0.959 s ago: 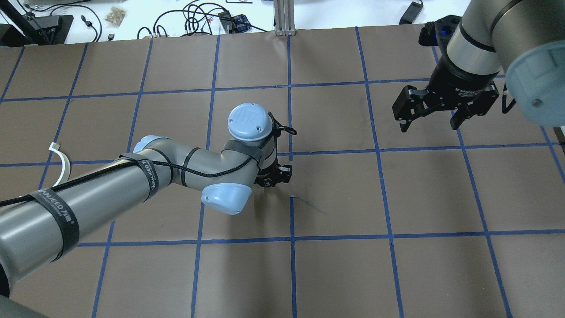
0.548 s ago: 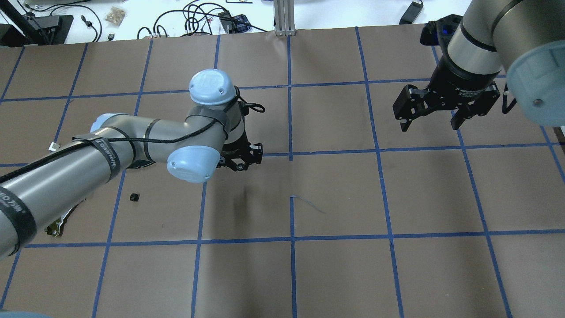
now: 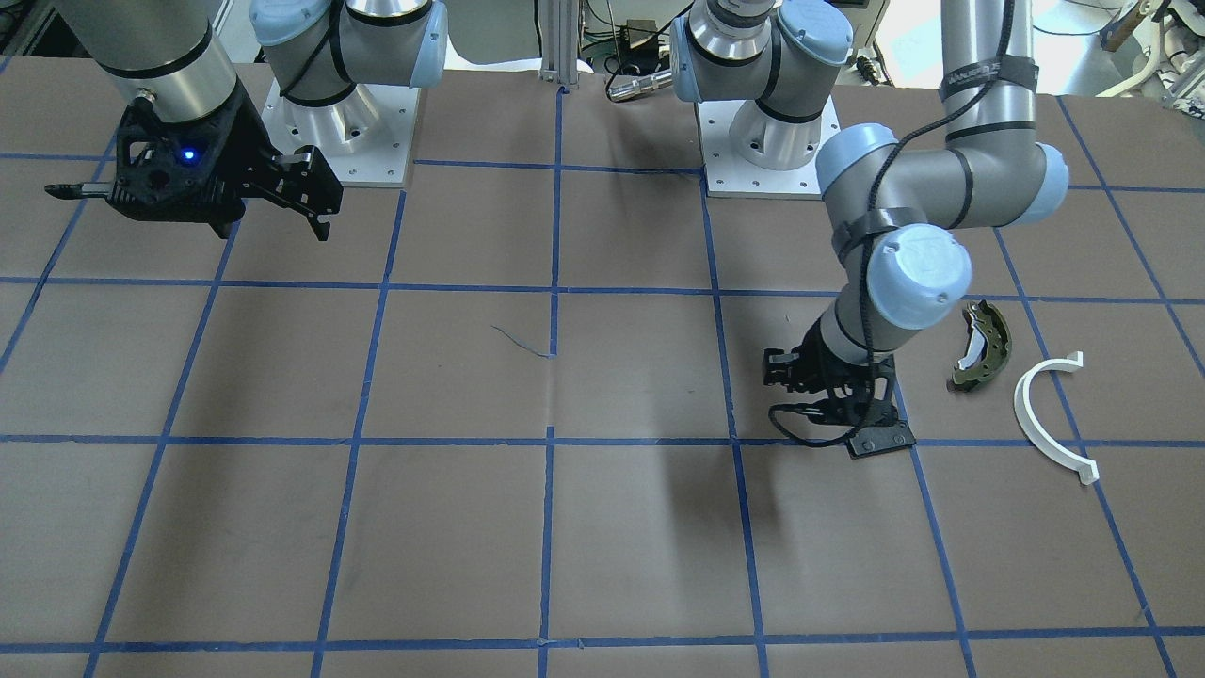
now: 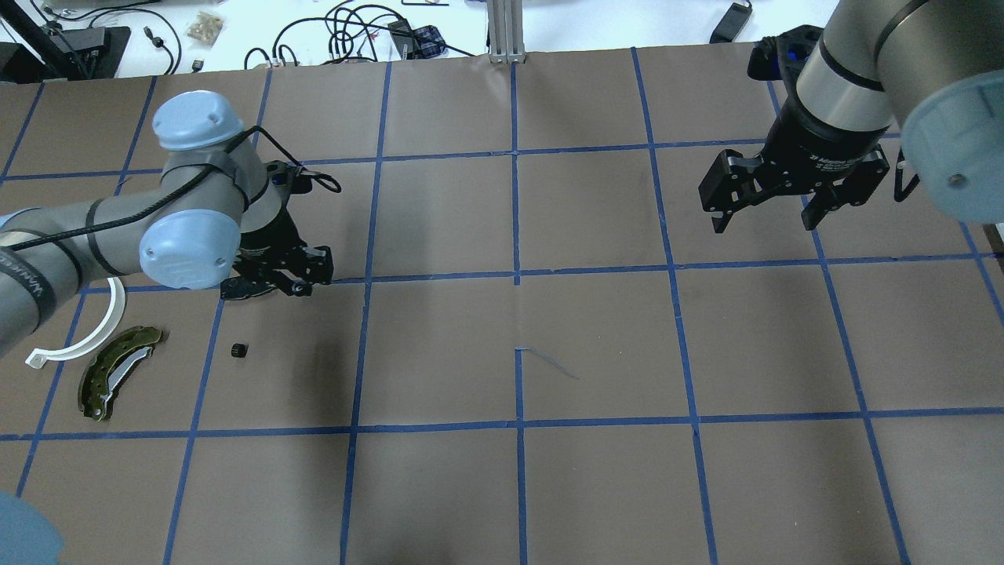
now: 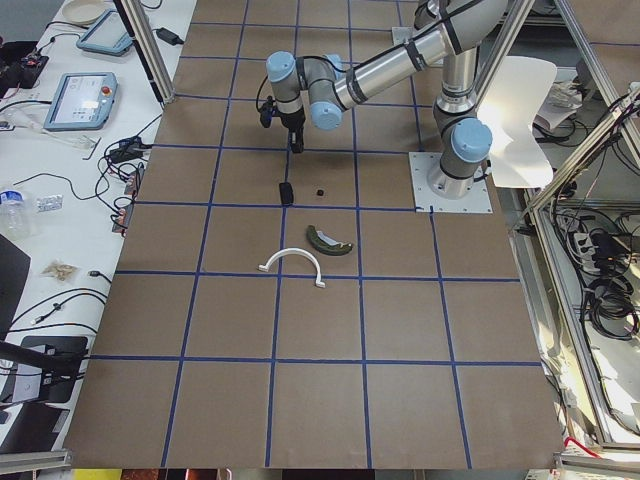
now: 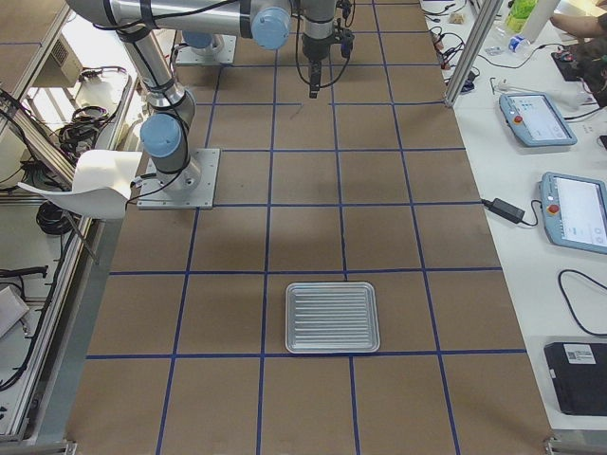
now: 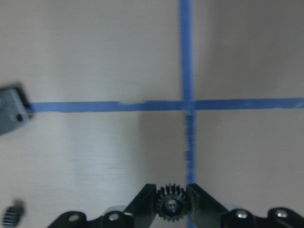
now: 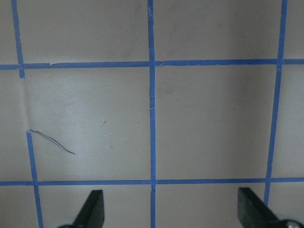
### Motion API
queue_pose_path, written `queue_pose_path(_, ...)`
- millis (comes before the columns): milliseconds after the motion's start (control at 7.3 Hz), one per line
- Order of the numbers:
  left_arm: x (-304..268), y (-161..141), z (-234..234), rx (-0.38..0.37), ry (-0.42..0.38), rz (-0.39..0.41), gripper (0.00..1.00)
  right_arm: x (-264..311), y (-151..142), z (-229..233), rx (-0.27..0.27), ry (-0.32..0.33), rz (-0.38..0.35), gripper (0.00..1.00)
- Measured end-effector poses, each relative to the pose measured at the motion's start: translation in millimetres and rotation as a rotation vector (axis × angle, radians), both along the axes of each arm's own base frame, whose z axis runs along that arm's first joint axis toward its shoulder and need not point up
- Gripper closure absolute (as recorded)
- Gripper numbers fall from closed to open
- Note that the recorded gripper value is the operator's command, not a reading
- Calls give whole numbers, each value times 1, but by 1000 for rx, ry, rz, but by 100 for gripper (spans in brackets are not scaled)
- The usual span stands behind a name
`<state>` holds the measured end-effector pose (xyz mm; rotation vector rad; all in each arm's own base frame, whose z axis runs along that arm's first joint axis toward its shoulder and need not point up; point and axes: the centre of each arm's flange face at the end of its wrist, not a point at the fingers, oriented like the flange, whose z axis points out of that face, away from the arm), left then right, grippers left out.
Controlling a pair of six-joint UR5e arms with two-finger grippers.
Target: Place bearing gear from tray to pile
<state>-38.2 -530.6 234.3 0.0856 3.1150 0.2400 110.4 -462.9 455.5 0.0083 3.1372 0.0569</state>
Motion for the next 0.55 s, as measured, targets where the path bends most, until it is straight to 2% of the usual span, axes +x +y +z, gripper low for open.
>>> queue_pose_path(274,63,11,-10,37,10,-112,100,0,0,0,3,-4,1,0)
queue_pose_path(548,92,33,-21,55,33,-202,100,1,0,-1,4,-6,2,0)
